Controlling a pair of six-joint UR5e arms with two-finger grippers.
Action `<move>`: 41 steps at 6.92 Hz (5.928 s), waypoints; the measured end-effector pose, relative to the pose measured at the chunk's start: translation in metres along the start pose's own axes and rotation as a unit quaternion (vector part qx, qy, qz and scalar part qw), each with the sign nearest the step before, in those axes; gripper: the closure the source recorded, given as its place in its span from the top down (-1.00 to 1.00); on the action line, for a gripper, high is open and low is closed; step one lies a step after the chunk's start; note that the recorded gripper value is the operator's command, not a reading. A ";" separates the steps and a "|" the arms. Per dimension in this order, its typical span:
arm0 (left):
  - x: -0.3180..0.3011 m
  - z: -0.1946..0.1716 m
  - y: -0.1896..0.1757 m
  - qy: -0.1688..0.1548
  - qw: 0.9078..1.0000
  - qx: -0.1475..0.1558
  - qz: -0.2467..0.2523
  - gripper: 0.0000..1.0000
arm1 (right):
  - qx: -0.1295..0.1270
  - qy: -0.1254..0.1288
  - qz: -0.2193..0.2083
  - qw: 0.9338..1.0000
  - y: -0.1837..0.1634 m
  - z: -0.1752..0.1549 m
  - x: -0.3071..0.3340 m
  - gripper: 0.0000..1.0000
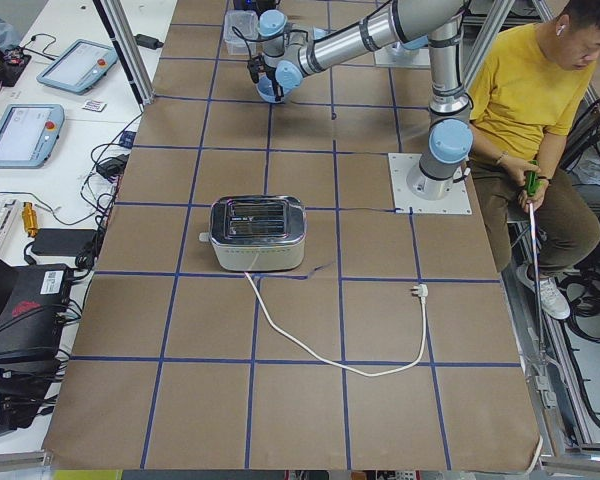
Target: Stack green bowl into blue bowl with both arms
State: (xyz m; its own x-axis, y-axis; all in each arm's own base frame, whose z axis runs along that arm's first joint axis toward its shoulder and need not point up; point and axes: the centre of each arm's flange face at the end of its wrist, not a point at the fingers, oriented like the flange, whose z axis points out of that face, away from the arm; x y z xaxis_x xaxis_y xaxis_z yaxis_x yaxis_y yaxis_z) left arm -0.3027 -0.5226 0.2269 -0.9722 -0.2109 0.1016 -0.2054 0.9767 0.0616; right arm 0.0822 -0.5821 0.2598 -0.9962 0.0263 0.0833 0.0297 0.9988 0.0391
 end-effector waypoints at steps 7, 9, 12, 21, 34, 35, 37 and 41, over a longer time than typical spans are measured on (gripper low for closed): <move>-0.087 -0.124 -0.049 -0.022 0.997 0.035 0.062 0.91 | 0.082 0.014 0.045 0.996 0.008 -0.054 -0.103 -1.00; -0.139 -0.208 -0.065 -0.029 0.997 0.017 0.068 0.98 | 0.108 0.030 0.044 0.993 0.018 -0.066 -0.158 -1.00; -0.164 -0.291 -0.060 -0.036 0.996 0.004 0.080 1.00 | 0.130 0.014 0.058 0.990 0.028 -0.064 -0.270 -1.00; -0.145 -0.293 -0.017 -0.070 0.994 0.025 0.079 1.00 | 0.093 0.012 0.053 0.994 0.056 -0.031 -0.351 0.59; -0.144 -0.295 -0.014 -0.067 0.994 0.038 0.080 1.00 | -0.022 0.009 0.019 1.000 0.087 -0.200 -0.054 1.00; -0.143 -0.296 -0.016 -0.067 0.993 0.045 0.081 1.00 | -0.023 0.008 0.018 1.000 0.104 -0.203 -0.046 1.00; -0.143 -0.296 -0.017 -0.066 0.993 0.050 0.082 1.00 | -0.028 -0.011 0.023 0.999 0.113 -0.201 -0.040 1.00; -0.142 -0.296 -0.016 -0.065 0.993 0.051 0.079 1.00 | -0.022 -0.021 0.030 0.999 0.119 -0.211 -0.029 1.00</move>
State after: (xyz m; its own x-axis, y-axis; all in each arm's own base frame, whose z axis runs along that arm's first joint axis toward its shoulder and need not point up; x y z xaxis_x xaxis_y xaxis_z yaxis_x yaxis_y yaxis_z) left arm -0.1276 -0.5201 0.5052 -0.9981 -0.0546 -0.0275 -0.0533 0.9975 -0.0459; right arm 0.1322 -0.4727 0.4717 -0.9950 0.0890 0.0459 0.0924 0.9926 0.0784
